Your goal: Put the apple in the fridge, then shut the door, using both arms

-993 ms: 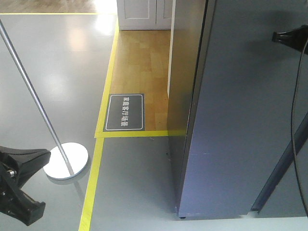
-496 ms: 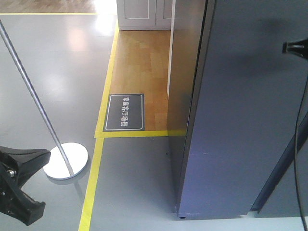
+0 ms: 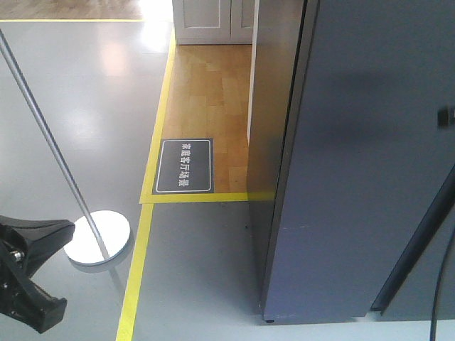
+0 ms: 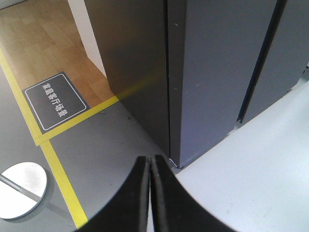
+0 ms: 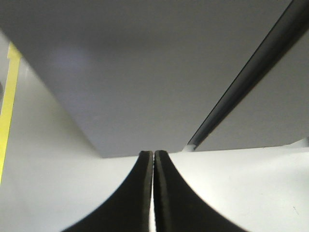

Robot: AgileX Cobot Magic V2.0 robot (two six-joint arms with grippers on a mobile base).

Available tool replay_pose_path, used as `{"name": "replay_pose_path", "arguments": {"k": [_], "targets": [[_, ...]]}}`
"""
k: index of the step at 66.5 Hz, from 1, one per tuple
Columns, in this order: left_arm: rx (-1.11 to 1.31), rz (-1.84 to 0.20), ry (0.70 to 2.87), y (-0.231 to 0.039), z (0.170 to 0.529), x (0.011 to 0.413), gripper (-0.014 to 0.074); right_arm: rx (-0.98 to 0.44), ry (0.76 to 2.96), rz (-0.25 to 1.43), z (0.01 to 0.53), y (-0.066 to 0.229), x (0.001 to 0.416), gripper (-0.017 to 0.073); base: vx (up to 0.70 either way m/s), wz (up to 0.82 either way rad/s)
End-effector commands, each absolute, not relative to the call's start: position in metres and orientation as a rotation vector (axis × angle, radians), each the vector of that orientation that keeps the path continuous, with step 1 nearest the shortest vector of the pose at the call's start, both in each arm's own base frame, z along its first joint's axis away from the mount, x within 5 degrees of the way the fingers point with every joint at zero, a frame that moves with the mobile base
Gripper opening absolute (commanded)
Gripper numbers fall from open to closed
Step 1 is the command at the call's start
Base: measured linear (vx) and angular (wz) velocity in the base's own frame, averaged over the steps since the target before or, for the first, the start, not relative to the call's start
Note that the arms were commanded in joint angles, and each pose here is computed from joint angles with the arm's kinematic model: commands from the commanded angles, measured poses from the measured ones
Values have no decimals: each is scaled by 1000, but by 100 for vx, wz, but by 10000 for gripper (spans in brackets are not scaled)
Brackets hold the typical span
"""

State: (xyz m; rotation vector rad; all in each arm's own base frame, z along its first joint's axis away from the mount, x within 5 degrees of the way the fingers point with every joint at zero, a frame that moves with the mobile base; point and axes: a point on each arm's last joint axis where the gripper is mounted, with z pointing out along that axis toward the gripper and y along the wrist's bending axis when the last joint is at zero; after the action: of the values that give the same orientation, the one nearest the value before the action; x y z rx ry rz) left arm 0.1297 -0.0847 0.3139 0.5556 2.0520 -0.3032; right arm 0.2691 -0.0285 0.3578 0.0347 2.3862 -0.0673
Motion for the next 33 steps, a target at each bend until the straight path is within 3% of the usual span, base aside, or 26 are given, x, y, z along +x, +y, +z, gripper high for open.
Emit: {"name": "replay_pose_path", "arguments": {"k": [1,14,33], "targets": [[540,-336,1964,-87,328,131,-6,-24,2286,-71,362,-16,245,-3,0,0],[540,-336,1964,-87,328,131,-6,-138,2321,-21,333,9,192,-3,0,0],[540,-336,1964,-87,328,131,-6,-142,2401,-29,311,6,120,-3,0,0]]}}
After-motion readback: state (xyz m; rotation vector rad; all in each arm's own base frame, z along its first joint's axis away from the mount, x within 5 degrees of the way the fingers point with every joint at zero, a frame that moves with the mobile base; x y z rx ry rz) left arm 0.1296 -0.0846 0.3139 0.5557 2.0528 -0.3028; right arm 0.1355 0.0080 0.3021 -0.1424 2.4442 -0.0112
